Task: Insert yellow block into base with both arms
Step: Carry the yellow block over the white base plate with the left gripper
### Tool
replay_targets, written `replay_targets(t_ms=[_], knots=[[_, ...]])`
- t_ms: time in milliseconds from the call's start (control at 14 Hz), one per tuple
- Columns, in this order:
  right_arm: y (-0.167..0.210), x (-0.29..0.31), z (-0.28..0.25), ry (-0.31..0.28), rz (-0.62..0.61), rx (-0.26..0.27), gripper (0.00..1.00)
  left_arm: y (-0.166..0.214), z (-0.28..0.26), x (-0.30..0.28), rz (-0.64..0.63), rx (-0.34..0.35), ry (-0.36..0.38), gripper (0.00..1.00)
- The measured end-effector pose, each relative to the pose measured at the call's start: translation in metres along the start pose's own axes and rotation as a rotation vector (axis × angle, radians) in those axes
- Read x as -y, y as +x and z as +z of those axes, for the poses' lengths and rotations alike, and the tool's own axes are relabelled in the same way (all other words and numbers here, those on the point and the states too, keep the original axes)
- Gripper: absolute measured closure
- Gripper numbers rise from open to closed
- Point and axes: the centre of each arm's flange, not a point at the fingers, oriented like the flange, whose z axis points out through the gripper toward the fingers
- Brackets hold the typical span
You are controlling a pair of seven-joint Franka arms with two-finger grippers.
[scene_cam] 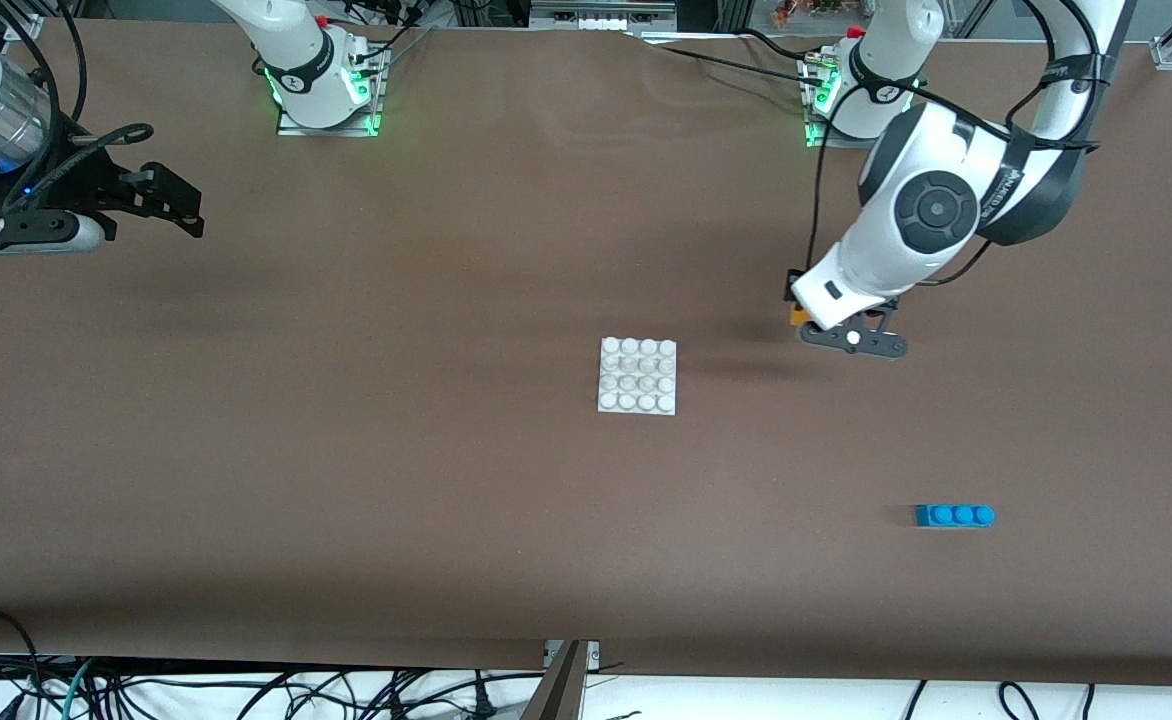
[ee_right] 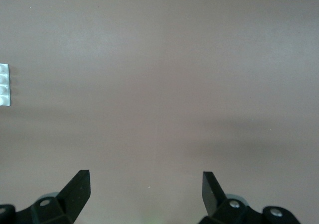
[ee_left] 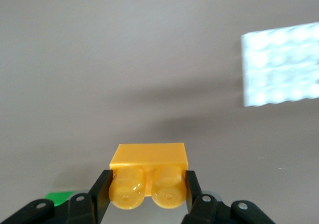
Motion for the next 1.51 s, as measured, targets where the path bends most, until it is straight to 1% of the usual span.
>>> replay_targets(t_ms=[143,287,502,645,788,932,1290,1505], knots=[[0.0,0.001,0.0,0.0,-0.002,0.0,0.0,0.02,-0.005,-0.035,0.04,-0.02,-0.026,0.37],[0.0,0.002,0.0,0.0,-0.003,0.0,0.0,0.039,0.005,-0.08,0.07,-0.019,-0.053,0.37],[0.0,0.002,0.0,0.0,-0.004,0.0,0.0,0.046,0.039,-0.147,0.07,0.016,-0.064,0.37],[0.0,0.002,0.0,0.0,-0.004,0.002,0.0,0.048,0.065,-0.172,0.053,0.045,-0.054,0.37],[-0.001,0.003,0.001,-0.001,-0.006,0.01,0.0,0.05,0.083,-0.181,0.036,0.053,-0.02,0.37],[-0.002,0.004,0.001,-0.002,-0.008,0.013,0.0,0.051,0.085,-0.186,0.007,0.045,-0.005,0.37],[-0.002,0.004,0.001,-0.002,-0.008,0.014,0.0,0.054,0.091,-0.188,-0.047,0.04,-0.003,0.37],[-0.002,0.004,0.001,-0.002,-0.008,0.015,0.0,0.054,0.099,-0.202,-0.083,0.013,-0.019,0.37]])
